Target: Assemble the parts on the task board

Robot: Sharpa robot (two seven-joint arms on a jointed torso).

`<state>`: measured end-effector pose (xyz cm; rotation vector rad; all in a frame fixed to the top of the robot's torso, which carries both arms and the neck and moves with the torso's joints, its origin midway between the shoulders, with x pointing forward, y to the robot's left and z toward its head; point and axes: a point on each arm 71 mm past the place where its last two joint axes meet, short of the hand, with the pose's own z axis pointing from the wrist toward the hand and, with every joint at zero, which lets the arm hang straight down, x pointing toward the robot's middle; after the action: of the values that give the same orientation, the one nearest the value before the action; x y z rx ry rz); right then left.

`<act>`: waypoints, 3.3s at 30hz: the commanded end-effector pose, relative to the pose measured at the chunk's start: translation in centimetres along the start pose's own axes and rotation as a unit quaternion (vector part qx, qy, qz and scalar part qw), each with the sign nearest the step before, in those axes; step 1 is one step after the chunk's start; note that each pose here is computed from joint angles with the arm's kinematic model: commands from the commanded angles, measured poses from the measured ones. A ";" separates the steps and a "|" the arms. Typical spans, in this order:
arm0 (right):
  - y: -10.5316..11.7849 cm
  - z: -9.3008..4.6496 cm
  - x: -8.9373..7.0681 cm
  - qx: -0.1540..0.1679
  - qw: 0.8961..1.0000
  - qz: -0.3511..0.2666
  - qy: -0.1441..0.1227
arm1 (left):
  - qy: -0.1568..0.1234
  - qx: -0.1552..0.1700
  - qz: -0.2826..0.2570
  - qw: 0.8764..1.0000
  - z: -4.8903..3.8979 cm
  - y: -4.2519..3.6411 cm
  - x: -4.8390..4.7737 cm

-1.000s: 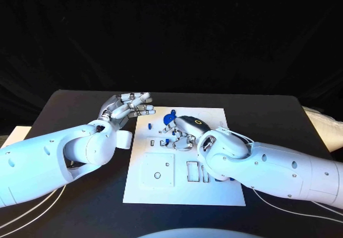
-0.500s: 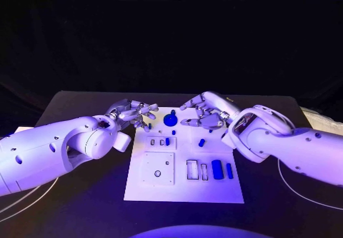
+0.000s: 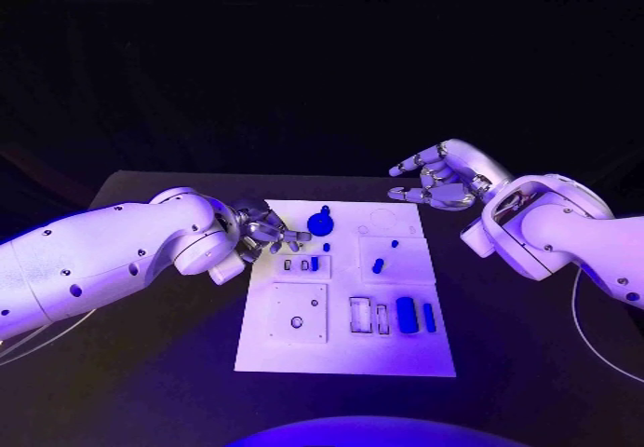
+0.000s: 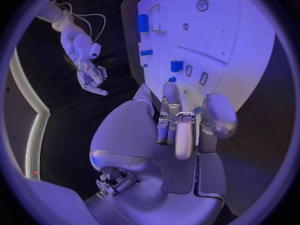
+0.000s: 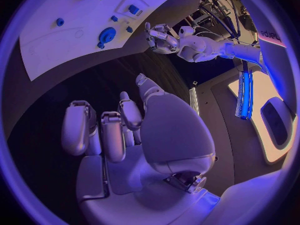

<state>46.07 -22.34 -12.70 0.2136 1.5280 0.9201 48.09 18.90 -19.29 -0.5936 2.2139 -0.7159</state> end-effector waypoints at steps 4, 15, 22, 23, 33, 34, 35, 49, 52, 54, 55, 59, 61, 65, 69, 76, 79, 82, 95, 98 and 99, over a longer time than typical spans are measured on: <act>-0.4 0.1 -0.1 0.010 1.000 0.012 0.004 | -0.024 -0.075 0.107 0.991 0.51 0.13 -0.14; -0.7 0.2 0.1 0.020 1.000 0.005 0.011 | -0.007 -0.087 0.141 0.986 1.86 -1.90 0.58; -1.2 0.1 0.0 0.029 1.000 0.002 0.012 | 0.002 -0.088 0.153 0.984 2.57 -3.06 0.83; -1.2 0.2 0.0 0.030 0.999 0.002 0.013 | 0.003 -0.088 0.155 0.984 2.67 -3.19 0.88; -1.5 0.2 0.2 0.034 0.999 0.002 0.018 | 0.022 -0.091 0.173 0.980 3.54 -4.33 1.58; -1.5 0.2 0.3 0.034 0.999 0.002 0.018 | 0.024 -0.093 0.176 0.980 3.65 -4.38 1.61; -1.5 0.2 0.3 0.034 0.999 0.002 0.019 | 0.026 -0.096 0.179 0.979 3.78 -4.42 1.61; -1.5 0.2 0.4 0.036 0.999 0.001 0.023 | 0.036 -0.110 0.196 0.974 4.40 -4.45 1.57; -1.5 0.3 0.5 0.036 0.999 0.001 0.024 | 0.039 -0.110 0.199 0.973 4.48 -4.56 1.68; -1.5 0.3 0.5 0.036 0.999 0.001 0.024 | 0.041 -0.111 0.201 0.972 4.57 -4.64 1.77; -1.5 0.3 0.5 0.035 0.999 0.001 0.025 | 0.042 -0.111 0.202 0.972 4.64 -4.67 1.83; -1.5 0.3 0.6 0.035 0.999 0.001 0.026 | 0.046 -0.113 0.206 0.971 4.86 -4.77 2.03; -1.5 0.3 0.6 0.035 0.999 0.001 0.026 | 0.049 -0.114 0.209 0.970 4.92 -4.81 2.13; -1.5 0.3 0.6 0.035 0.999 0.001 0.027 | 0.054 -0.115 0.214 0.969 4.99 -4.86 2.28; -1.5 0.4 0.7 0.035 0.999 0.001 0.028 | 0.060 -0.117 0.221 0.966 5.03 -4.86 2.38; -1.5 0.4 0.7 0.036 0.999 0.001 0.028 | 0.063 -0.121 0.226 0.965 5.10 -4.73 2.29; -1.5 0.4 0.7 0.036 0.999 0.001 0.029 | 0.063 -0.122 0.227 0.964 5.11 -4.69 2.26; -1.5 0.4 0.7 0.036 0.999 0.001 0.029 | 0.064 -0.122 0.228 0.964 5.12 -4.71 2.30; -1.4 0.4 0.8 0.035 0.999 0.002 0.031 | 0.072 -0.123 0.235 0.961 5.29 -4.92 2.57; -1.4 0.4 0.8 0.035 0.999 0.002 0.032 | 0.072 -0.124 0.237 0.961 5.35 -4.96 2.59; -1.4 0.4 0.8 0.035 0.999 0.002 0.032 | 0.072 -0.124 0.238 0.961 5.37 -4.97 2.59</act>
<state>46.87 -22.75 -14.10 0.2530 1.6092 0.8834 51.51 11.65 -20.38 -0.1108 2.4449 -0.3318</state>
